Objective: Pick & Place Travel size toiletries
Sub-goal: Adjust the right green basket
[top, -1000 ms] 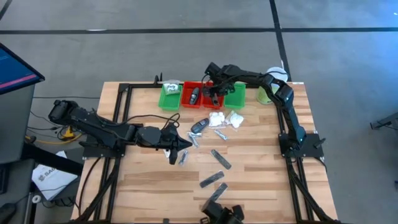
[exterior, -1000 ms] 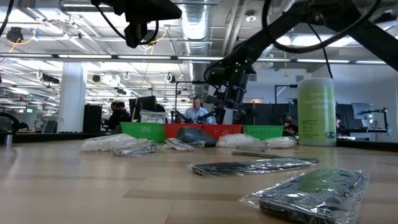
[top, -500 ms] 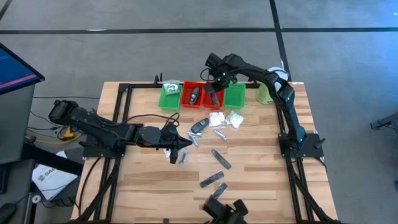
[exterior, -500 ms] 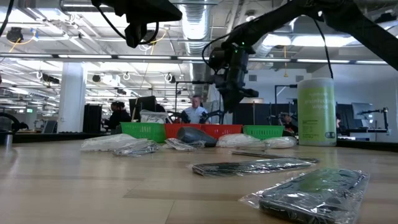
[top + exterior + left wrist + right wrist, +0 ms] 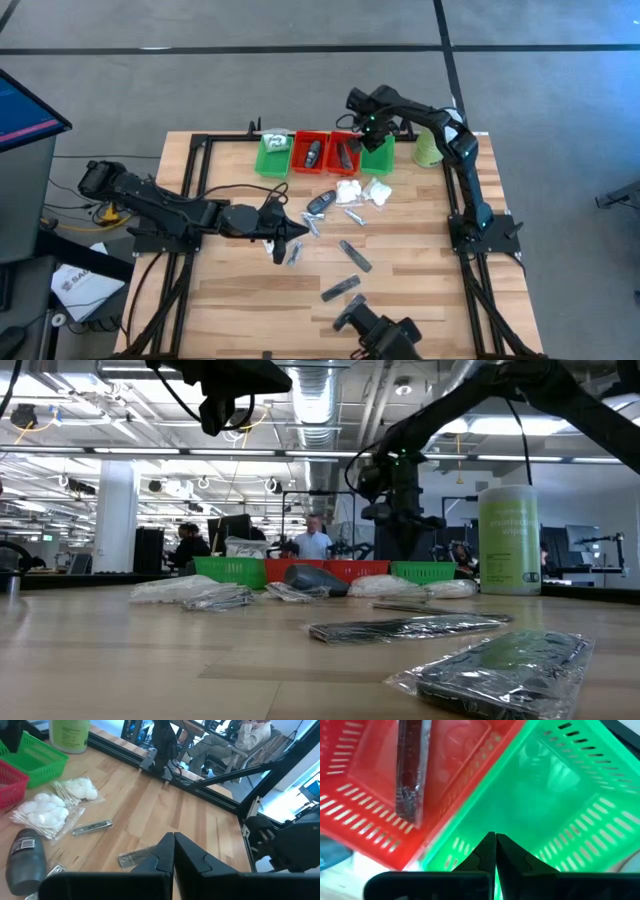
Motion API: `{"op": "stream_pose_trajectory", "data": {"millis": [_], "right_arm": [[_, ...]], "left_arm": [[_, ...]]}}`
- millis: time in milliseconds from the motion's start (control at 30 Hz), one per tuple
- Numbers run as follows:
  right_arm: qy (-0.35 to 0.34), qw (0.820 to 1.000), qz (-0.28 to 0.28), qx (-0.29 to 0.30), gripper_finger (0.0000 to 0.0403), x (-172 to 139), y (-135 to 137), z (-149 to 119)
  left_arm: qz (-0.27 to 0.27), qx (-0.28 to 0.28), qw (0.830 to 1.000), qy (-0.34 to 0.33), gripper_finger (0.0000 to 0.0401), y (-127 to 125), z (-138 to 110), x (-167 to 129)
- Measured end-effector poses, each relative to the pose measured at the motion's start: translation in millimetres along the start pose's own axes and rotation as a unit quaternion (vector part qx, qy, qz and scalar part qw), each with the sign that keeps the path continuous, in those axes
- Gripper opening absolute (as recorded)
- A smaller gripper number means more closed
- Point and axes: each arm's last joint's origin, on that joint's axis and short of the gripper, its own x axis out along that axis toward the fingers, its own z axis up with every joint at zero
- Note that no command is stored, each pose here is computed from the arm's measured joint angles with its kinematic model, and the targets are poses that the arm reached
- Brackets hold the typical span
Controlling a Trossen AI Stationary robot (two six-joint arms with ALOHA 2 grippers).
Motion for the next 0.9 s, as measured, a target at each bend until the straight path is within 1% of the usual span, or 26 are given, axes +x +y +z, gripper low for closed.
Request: {"op": "stream_pose_trajectory", "data": {"millis": [200,300,367,467,700,900], "right_arm": [[0.003,1.000,-0.002,0.023,0.0000,22.8,-8.8,-1.2],[-0.005,0.999,-0.025,0.024,0.0000,29.4,-11.0,-1.6],[-0.007,0.999,-0.031,0.024,0.0000,32.0,-11.5,-2.0],[-0.016,0.999,-0.028,0.028,0.0000,38.2,-13.8,-0.8],[-0.003,0.999,-0.026,0.035,0.0000,57.7,-20.0,-7.2],[-0.011,0.999,-0.024,0.032,0.0000,59.2,-19.1,-7.3]], "left_arm": [[0.008,-0.002,1.000,-0.003,0.0002,0.6,0.0,0.0],[0.014,-0.003,1.000,-0.005,0.0002,0.9,0.1,0.0],[0.015,-0.003,1.000,-0.006,0.0002,1.1,0.1,0.0],[0.019,-0.007,1.000,-0.007,0.0002,2.2,0.5,0.3],[0.029,-0.013,0.999,-0.013,0.0002,3.0,0.8,0.3],[0.033,-0.017,0.999,-0.015,0.0002,3.1,0.9,0.3]]}}
